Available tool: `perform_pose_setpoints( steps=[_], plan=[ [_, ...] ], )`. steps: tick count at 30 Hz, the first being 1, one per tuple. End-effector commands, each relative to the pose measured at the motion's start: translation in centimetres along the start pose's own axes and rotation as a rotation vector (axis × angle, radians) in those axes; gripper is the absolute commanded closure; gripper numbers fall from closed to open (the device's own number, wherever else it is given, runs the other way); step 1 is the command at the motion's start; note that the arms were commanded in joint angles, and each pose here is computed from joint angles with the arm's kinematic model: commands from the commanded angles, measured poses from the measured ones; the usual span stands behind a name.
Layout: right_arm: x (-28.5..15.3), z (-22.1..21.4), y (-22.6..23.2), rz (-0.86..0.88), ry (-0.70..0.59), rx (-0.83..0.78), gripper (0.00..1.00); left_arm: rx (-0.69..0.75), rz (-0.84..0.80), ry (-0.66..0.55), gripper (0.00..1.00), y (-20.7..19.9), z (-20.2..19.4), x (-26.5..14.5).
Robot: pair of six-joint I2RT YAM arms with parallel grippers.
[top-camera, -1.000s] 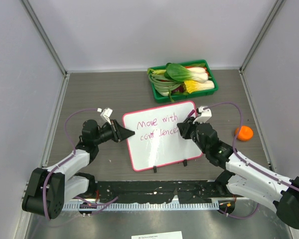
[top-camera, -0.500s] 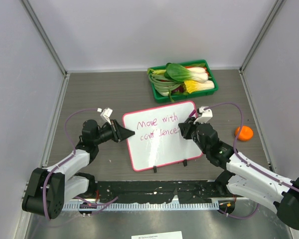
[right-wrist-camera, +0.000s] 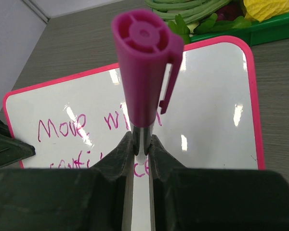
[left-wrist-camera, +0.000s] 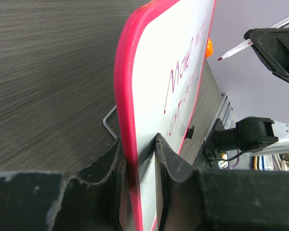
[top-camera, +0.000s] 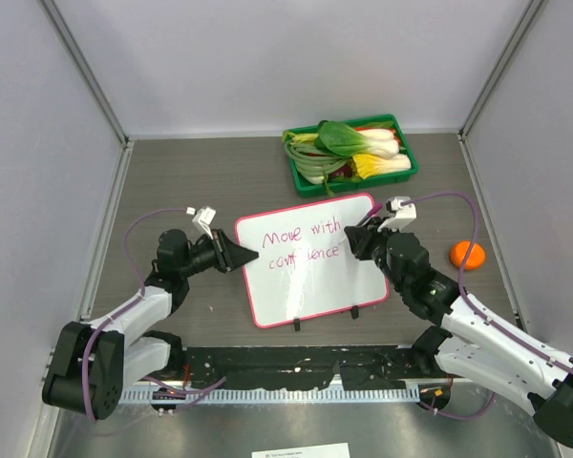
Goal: Write a sentence on the whiteboard
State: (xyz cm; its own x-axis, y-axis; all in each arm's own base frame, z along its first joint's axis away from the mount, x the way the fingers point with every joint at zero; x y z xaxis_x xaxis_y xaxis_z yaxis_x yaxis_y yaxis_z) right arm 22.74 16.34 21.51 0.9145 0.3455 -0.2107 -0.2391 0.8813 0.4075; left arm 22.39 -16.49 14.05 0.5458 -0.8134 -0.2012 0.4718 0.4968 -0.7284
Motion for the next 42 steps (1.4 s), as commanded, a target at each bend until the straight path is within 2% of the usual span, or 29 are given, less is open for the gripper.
perform_pose_setpoints(
  steps=[1, 28, 42],
  plan=[
    [-0.1, 2.1, 0.9, 0.028, -0.051, 0.003, 0.99, 0.068, 0.106, -0.013, 1.00, 2.2, -0.6, 0.0],
    [-0.1, 2.7, -1.7, -0.059, -0.100, 0.026, 0.99, 0.063, 0.102, -0.010, 1.00, 2.3, -0.6, 0.1],
    [0.9, 0.1, -2.5, -0.071, -0.039, 0.000, 0.99, 0.063, 0.103, -0.011, 1.00, 2.3, -0.6, 0.1]
  ],
)
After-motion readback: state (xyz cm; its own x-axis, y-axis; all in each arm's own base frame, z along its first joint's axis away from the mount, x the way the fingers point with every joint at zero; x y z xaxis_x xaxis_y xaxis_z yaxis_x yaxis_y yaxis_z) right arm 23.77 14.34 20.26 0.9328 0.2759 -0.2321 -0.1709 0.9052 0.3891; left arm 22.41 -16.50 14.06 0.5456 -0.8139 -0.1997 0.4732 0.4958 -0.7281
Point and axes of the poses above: each gripper's point midway between its finger pads, its own x axis out along the fingers, its own y axis along the line the jaws close on, z = x × y, the point moved 4 cm from there along -x, back along the fingers
